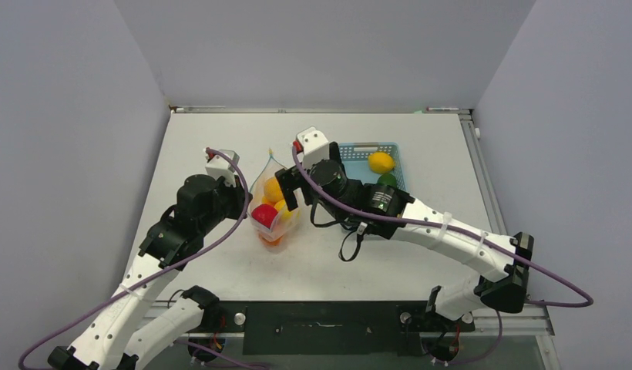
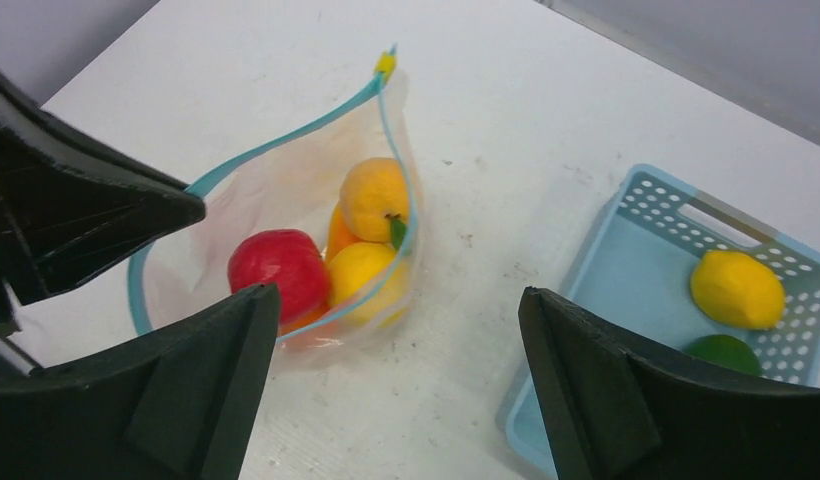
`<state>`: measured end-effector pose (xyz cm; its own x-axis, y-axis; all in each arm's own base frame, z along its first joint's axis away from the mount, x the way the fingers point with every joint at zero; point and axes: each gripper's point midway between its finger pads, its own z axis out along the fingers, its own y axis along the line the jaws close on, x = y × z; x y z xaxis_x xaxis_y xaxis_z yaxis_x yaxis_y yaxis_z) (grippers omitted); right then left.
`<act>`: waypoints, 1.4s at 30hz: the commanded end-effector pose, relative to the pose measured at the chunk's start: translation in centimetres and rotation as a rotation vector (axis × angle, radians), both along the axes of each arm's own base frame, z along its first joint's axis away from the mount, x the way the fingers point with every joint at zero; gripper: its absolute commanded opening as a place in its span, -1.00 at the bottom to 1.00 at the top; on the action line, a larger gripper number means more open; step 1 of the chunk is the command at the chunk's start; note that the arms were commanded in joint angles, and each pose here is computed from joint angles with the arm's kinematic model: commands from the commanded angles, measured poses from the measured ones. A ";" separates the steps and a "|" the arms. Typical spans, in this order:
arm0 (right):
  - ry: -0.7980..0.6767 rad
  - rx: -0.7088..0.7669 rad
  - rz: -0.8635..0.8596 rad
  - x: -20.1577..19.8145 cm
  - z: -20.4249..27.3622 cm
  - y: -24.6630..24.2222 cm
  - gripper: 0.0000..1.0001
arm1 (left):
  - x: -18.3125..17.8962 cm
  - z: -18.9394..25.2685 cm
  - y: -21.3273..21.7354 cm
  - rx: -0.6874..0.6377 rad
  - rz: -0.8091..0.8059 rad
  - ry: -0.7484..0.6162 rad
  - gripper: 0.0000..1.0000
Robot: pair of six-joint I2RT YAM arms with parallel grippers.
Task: Place the food in the zip-top bag and seal the zipper
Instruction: Place the fake fruit in the zipper food storage bag, then pick up the fake fruit from the bin.
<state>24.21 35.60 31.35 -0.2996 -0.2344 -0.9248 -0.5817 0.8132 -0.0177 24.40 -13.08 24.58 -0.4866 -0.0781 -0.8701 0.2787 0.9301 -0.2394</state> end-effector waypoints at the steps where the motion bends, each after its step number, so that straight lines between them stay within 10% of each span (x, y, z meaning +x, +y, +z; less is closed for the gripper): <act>1: -0.051 0.054 -0.160 2.2 2.2 -4.3 0.86 | 0.7 1.7 -0.3 -0.039 0.004 -0.063 -1.00; 25: 0.226 -0.054 -0.680 11.0 -12.0 -20.7 0.94 | 0.8 1.5 -0.2 -0.035 0.008 -0.057 -1.00; 42: 0.382 0.006 -0.870 13.2 -19.7 -23.6 0.82 | 0.8 1.5 -0.2 -0.032 0.009 -0.056 -1.00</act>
